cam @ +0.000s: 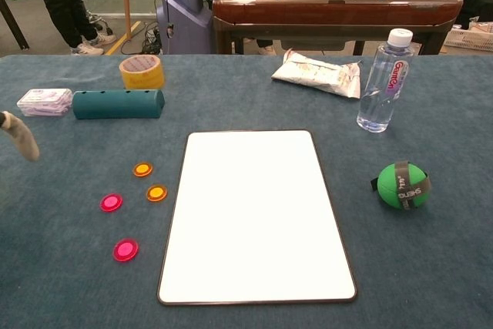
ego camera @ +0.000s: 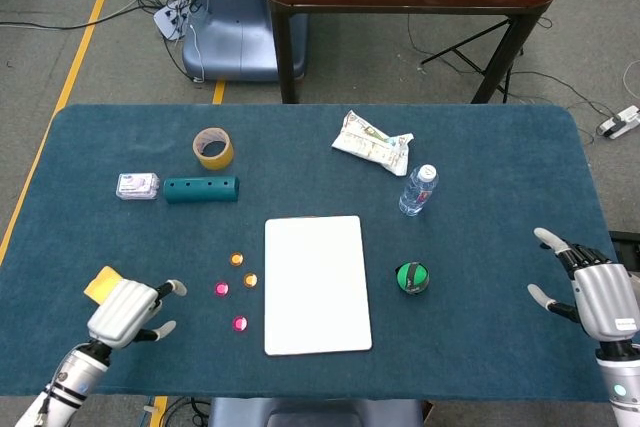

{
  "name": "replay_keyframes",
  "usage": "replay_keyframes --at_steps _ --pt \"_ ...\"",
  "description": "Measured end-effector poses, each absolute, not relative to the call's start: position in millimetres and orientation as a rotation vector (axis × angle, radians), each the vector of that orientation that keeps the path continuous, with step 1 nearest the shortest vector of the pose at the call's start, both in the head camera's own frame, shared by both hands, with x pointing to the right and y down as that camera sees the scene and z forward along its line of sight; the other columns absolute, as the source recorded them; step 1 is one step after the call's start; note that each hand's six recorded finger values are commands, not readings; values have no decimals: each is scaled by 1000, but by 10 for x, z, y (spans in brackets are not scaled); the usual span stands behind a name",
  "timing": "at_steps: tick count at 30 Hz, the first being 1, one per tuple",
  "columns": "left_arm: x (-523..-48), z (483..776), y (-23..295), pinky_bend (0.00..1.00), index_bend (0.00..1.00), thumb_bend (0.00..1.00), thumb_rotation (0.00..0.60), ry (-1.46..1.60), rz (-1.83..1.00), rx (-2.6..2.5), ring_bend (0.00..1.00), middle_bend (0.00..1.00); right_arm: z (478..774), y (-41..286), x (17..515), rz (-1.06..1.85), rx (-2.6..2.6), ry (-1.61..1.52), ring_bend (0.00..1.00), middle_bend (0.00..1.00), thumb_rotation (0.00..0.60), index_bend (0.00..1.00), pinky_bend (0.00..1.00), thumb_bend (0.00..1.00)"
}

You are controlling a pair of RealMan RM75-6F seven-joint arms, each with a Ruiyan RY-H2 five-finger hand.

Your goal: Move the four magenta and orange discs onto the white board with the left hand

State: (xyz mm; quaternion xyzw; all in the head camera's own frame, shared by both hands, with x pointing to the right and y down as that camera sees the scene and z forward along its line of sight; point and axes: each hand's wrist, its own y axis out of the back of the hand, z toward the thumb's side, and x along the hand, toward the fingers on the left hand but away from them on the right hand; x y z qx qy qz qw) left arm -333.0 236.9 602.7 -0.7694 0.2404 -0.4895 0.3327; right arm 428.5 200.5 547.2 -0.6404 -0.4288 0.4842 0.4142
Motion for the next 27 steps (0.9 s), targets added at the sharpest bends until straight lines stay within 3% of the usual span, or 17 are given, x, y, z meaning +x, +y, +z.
replay_keyframes --at_steps 12,27 --pt "-2697 6344 2467 1000 462 244 600 481 -1205 -2090 1000 1000 5399 2009 4401 1255 -1615 -1099 399 356 600 218 482 85" --pt "-2502 6647 2573 1000 484 243 600 374 -1270 -2085 1000 1000 5341 2017 4477 1277 -1608 -1120 399 356 600 219 482 84"
